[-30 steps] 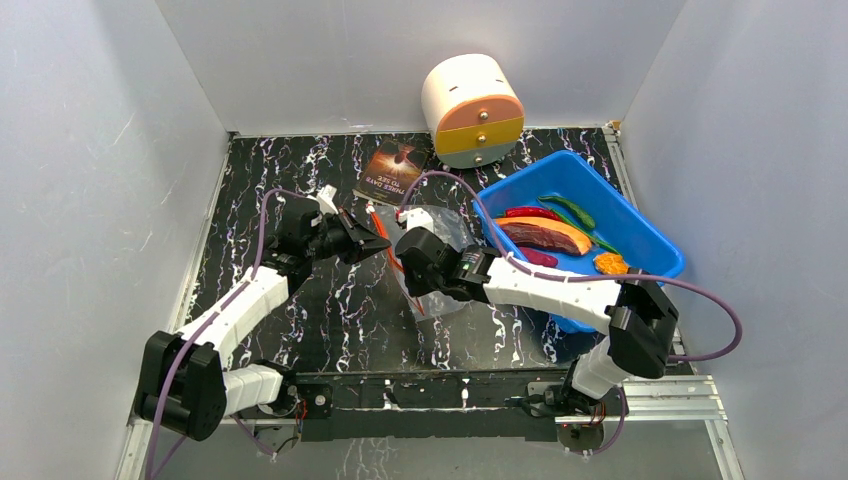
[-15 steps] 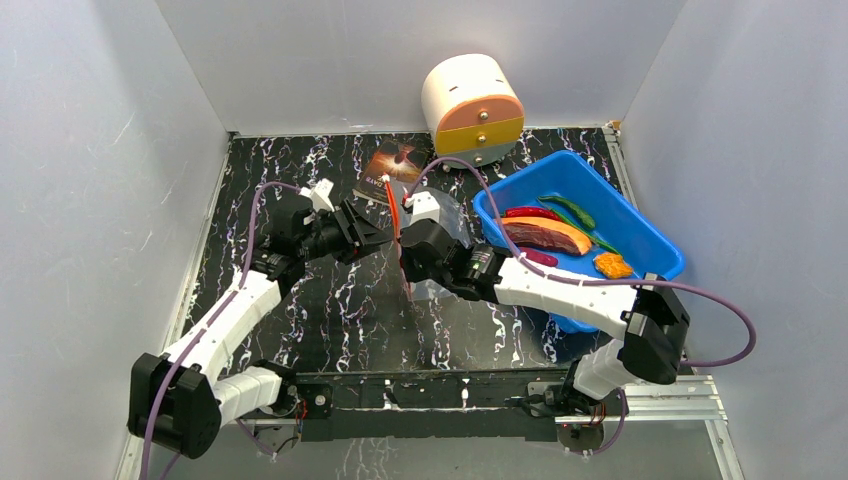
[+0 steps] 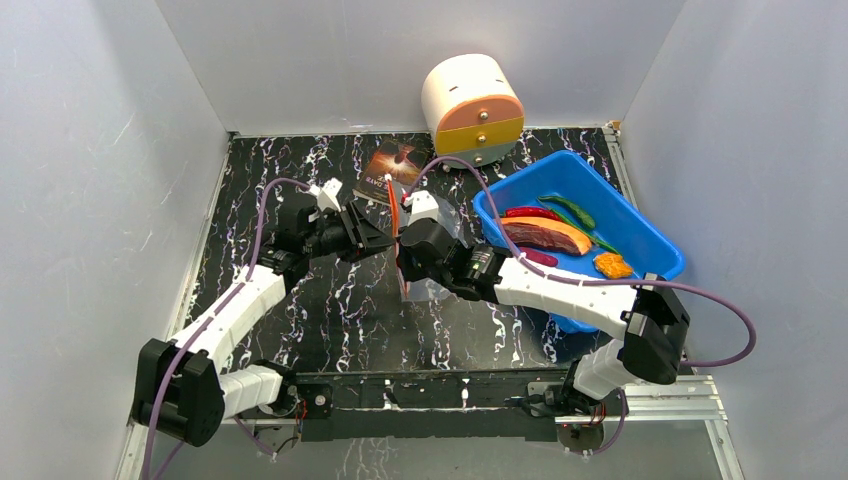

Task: Place the food in the zip-top bag and seal the zipper
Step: Open the zipper of the food storage bag.

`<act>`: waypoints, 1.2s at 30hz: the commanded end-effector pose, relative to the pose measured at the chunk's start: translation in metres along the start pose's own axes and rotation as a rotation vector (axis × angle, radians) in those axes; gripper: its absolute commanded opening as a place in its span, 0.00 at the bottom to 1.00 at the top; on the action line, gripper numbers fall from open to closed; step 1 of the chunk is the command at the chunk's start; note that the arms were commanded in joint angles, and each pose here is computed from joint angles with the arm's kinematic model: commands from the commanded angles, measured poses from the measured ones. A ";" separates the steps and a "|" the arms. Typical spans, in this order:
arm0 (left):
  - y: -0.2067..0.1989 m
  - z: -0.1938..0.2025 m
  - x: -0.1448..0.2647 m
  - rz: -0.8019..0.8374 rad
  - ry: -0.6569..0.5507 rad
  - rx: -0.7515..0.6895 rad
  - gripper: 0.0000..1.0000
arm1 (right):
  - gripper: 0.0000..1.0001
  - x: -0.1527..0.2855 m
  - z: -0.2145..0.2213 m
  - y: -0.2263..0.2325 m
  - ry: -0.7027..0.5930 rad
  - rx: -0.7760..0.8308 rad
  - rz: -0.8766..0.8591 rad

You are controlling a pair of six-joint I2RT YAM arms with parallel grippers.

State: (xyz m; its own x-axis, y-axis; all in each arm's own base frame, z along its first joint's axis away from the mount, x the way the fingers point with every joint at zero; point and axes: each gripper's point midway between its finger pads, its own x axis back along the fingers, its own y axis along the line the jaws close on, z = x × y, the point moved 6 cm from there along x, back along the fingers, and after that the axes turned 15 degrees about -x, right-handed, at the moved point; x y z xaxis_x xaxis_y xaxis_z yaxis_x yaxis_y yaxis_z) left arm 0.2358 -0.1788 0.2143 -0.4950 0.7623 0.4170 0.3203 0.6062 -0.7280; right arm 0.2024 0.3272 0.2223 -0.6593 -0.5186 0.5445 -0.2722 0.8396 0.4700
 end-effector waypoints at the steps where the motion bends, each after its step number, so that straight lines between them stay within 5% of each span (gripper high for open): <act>1: -0.002 0.000 -0.002 0.018 0.008 -0.039 0.39 | 0.00 0.002 -0.013 0.014 -0.055 -0.026 -0.059; 8: 0.006 -0.002 -0.002 -0.061 0.010 -0.070 0.31 | 0.00 0.000 -0.011 0.015 -0.046 -0.023 -0.066; 24: 0.005 -0.008 -0.018 -0.016 0.029 -0.081 0.33 | 0.00 -0.008 0.000 0.018 0.001 0.016 -0.086; 31: 0.009 -0.013 -0.012 -0.111 0.012 -0.112 0.05 | 0.00 -0.007 -0.002 0.009 -0.026 0.005 -0.028; 36: 0.016 -0.022 0.010 -0.308 -0.034 -0.165 0.00 | 0.00 0.004 -0.016 -0.002 -0.124 -0.048 0.054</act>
State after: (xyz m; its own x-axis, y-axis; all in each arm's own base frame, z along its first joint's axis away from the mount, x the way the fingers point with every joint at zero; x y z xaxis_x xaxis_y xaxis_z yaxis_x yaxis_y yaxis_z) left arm 0.2544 -0.1747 0.1930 -0.5149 0.6480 0.5613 0.2911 0.7480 -0.5965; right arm 0.2052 0.3326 0.2094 -0.6526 -0.5055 0.5644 -0.2679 0.8507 0.4522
